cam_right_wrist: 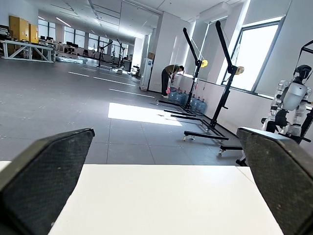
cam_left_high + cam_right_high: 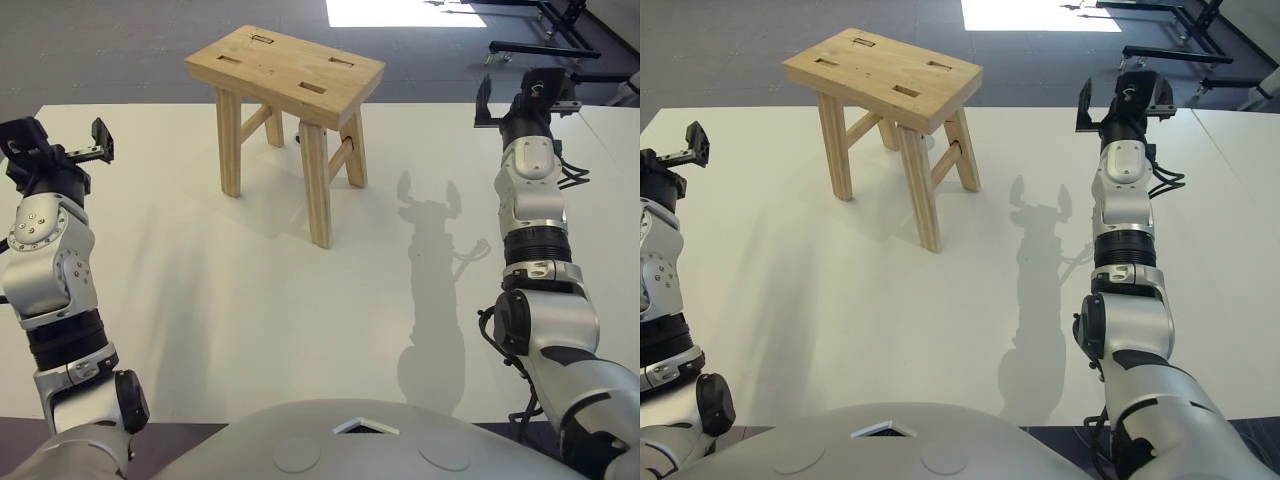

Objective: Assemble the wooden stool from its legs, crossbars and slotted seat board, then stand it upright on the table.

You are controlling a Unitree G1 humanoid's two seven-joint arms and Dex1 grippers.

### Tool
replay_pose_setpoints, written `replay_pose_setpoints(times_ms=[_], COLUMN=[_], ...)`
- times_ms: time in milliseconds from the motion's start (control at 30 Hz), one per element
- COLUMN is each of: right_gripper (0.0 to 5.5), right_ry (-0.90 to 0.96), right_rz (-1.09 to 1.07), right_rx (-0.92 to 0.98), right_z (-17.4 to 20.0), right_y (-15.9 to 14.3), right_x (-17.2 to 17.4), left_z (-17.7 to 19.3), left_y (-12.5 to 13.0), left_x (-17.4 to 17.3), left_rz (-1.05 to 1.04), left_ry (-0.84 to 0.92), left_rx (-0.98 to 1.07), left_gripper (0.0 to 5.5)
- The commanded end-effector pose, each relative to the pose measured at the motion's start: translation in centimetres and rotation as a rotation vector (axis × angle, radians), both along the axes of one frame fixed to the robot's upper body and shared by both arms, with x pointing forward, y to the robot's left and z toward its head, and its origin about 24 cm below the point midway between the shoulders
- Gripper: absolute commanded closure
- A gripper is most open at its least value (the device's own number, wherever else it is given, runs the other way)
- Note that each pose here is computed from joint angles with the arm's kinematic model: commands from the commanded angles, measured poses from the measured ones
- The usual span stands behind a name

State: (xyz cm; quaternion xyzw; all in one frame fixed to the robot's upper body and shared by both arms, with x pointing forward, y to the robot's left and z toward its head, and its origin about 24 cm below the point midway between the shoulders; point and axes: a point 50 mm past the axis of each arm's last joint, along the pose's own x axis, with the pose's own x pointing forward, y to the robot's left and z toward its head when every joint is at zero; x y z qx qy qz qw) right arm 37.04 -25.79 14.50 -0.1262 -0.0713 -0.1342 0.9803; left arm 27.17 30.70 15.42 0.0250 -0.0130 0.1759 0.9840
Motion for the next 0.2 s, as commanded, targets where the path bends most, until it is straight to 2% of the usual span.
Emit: replay_pose_setpoints(times_ms=[33, 200], right_gripper=[0.12, 0.12], right_ry=[-0.008, -0.002], right_rz=[-0.001, 0.006], right_rx=[0.01, 0.018], right_z=[0.32, -0.01], right_y=[0.32, 0.59], right_x=[0.08, 0.04], left_z=[0.0, 0.18], left_y=[-0.2, -0.56], left_x=[0.36, 0.68], left_rz=[-0.004, -0.014], left_ry=[0.001, -0.006], left_rx=[0.006, 0.004], left_gripper=[0.1, 0.1])
